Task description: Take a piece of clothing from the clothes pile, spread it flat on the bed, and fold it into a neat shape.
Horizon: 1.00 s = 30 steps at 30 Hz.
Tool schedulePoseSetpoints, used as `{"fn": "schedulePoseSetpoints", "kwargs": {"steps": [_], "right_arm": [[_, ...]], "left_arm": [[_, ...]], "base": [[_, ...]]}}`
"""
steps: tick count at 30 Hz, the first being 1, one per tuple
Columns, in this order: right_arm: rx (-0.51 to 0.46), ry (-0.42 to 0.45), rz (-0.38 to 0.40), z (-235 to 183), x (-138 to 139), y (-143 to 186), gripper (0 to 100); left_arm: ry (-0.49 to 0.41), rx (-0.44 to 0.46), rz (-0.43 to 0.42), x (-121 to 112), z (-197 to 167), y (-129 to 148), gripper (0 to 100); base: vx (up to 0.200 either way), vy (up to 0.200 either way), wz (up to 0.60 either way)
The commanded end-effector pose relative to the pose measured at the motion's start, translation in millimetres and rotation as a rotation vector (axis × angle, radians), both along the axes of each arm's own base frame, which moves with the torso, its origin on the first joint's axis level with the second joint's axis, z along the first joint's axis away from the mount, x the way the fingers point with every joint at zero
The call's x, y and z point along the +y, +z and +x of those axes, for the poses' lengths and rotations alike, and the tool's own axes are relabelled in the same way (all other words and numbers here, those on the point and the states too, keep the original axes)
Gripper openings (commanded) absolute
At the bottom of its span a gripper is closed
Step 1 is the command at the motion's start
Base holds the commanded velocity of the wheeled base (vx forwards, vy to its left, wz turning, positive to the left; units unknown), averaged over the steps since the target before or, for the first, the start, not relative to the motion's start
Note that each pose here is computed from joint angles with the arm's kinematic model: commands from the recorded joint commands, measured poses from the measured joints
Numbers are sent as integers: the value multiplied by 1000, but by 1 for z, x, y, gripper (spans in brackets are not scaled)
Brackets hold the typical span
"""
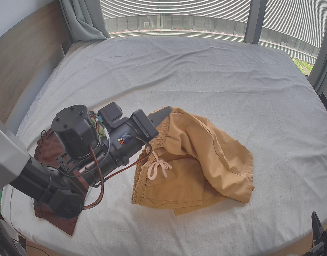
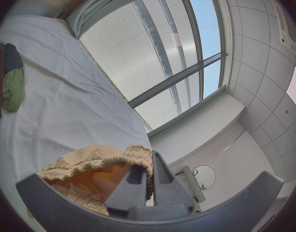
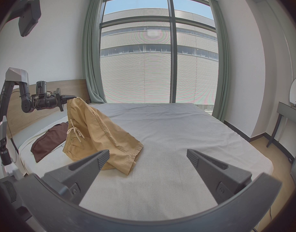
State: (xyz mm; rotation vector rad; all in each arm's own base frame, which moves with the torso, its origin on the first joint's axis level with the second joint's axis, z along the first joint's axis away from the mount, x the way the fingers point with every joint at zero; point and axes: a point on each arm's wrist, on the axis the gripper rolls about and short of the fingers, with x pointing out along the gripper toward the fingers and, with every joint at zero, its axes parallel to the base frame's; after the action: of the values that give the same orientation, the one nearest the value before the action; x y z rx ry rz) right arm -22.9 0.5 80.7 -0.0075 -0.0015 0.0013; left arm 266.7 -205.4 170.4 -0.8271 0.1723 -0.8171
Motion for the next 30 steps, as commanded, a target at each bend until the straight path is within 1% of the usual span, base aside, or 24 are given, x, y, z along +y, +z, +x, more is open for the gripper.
{"fn": "schedulePoseSetpoints", "kwargs": {"steps": [1,12,15,16,19,25,28,30], "right_arm": [[8,0,0,1,0,-5,100],[8,0,0,1,0,-5,100],[8,0,0,1,0,-5,100],[8,0,0,1,0,-5,100],[8,0,0,1,0,-5,100],[8,2,1,1,0,-5,100],[8,2,1,1,0,-5,100],[8,2,1,1,0,-5,100]], "left_arm": [[47,25,17,16,6,-13,0],[126,-2,-1,45,7,-24,0],[153,5,11,54,8,-32,0],[160,8,20,56,8,-34,0],[196,11,83,67,13,-45,0],[210,36,174,85,19,-65,0],[224,25,224,89,21,-71,0],[255,11,254,97,27,-74,0]], "base": [[0,0,0],[0,0,0],[0,0,0],[0,0,0],[0,0,0],[0,0,0],[0,0,0],[0,0,0]]}}
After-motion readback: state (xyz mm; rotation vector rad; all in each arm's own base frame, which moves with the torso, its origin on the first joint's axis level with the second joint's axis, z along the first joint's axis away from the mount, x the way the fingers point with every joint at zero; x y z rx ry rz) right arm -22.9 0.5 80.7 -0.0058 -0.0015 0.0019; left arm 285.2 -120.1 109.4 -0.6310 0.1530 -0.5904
